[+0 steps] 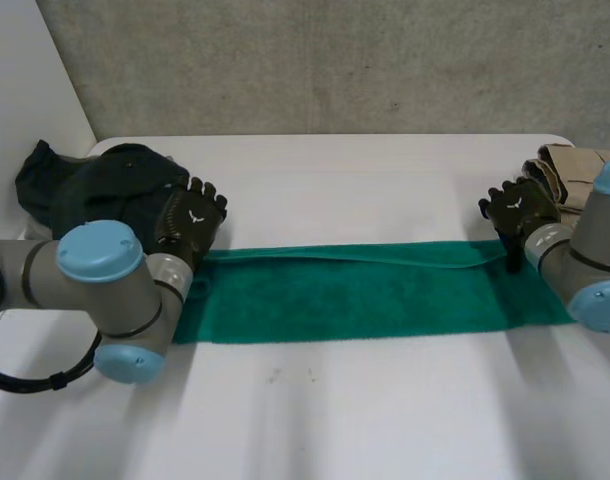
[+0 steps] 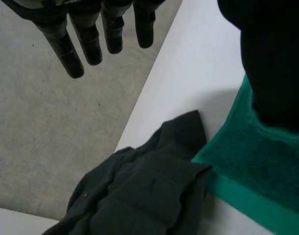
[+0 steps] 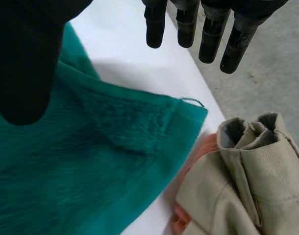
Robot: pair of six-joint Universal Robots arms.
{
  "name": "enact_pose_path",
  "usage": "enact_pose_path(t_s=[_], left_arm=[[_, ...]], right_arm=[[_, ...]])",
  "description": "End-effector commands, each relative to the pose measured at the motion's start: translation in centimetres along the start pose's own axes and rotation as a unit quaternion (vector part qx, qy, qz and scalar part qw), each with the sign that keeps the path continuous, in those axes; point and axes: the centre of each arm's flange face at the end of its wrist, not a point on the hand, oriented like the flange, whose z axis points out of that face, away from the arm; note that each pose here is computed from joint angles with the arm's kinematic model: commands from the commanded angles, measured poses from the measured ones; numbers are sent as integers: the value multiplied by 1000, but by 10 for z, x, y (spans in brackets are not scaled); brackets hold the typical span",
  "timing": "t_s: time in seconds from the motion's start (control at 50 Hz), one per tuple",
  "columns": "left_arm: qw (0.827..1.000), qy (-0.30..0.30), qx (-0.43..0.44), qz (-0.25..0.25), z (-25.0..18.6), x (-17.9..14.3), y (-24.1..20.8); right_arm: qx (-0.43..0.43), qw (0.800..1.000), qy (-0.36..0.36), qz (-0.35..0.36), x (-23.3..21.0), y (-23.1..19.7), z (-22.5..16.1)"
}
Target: Fold the laundry.
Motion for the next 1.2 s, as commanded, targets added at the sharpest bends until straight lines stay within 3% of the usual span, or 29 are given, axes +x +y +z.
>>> enact_pose_path(t_s=[0.02, 0.1, 0.2, 0.48, 0.78, 0.92, 1.2], left_arm=[[997, -56, 47, 11, 43, -10, -7], [988, -115, 105, 19, 61, -27, -24], [975, -144, 168, 26, 70, -40, -39], [990, -66, 125, 11, 25, -35, -34], [991, -4, 95, -98, -58, -39, -51], [988, 24, 102, -117, -76, -23, -60], [988, 30, 96, -118, -77, -18, -57]], right_arm=[[83, 986, 145, -16, 26, -10, 38], [121, 968, 220, -7, 45, -21, 43], [125, 968, 219, 5, 49, -24, 41], [36, 990, 131, 41, 40, -22, -16], [-80, 991, -18, 105, 39, 19, -86], [-72, 989, -41, 121, 35, 38, -89], [-57, 992, -3, 110, 30, 79, -53]])
